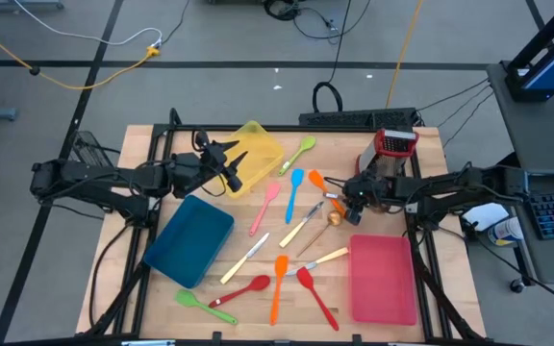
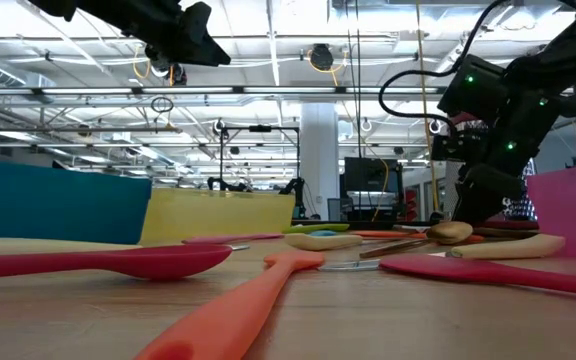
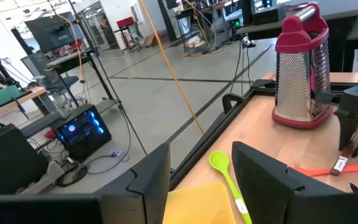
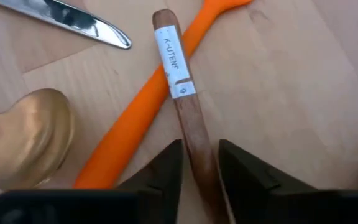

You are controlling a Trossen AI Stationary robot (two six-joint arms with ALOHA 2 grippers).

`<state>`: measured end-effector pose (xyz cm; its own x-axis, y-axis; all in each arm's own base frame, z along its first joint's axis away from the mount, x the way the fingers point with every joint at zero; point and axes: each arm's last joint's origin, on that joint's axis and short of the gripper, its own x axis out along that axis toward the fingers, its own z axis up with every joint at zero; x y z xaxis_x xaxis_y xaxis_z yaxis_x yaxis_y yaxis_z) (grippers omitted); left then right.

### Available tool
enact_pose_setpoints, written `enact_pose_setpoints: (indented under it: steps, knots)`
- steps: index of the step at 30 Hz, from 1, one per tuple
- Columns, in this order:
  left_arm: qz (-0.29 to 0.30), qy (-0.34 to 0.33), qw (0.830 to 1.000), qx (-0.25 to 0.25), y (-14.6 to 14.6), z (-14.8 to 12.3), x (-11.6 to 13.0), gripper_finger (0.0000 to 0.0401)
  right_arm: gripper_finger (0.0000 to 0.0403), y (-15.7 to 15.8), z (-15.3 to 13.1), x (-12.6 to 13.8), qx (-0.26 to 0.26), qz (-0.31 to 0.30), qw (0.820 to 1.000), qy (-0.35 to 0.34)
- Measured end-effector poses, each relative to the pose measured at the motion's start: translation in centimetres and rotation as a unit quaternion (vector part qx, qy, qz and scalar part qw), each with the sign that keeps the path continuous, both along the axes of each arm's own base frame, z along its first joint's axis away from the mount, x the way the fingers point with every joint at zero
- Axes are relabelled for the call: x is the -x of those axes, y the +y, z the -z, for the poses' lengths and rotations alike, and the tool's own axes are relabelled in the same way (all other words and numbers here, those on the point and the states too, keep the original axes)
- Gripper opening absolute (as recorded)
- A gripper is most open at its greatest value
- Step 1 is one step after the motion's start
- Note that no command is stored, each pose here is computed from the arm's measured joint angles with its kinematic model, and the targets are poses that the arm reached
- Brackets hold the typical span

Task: Pick & Place Kitchen Items
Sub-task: Put the brown serving spoon into the pink bin

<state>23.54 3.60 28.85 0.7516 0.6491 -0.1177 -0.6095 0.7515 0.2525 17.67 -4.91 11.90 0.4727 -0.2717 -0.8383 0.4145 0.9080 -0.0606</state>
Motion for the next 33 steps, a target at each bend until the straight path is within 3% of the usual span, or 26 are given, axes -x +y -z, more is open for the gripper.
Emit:
enact_pose_setpoints:
  steps: [3,13,23,29,33]
  knots:
    - [0.000,0.000,1.000,0.000,0.0,0.0,0.0,0.0177,0.0037,0.0,0.0,0.0,-0.002,0.000,1.000,0.000]
    - [0.000,0.001,1.000,0.000,0.0,0.0,0.0,0.0177,0.0043,0.0,-0.6,0.3,-0.002,0.019,1.000,-0.020]
    - [0.000,0.001,1.000,0.000,0.0,0.0,0.0,0.0177,0.0040,1.0,-4.3,0.4,0.017,-0.002,0.991,-0.130]
    - [0.000,0.001,1.000,0.000,0.0,0.0,0.0,0.0177,0.0041,2.8,-8.7,-0.1,0.015,-0.046,0.968,-0.246]
    - [0.000,0.001,1.000,0.000,0.0,0.0,0.0,0.0177,0.0042,5.0,-11.5,-0.4,-0.036,-0.102,0.937,-0.334]
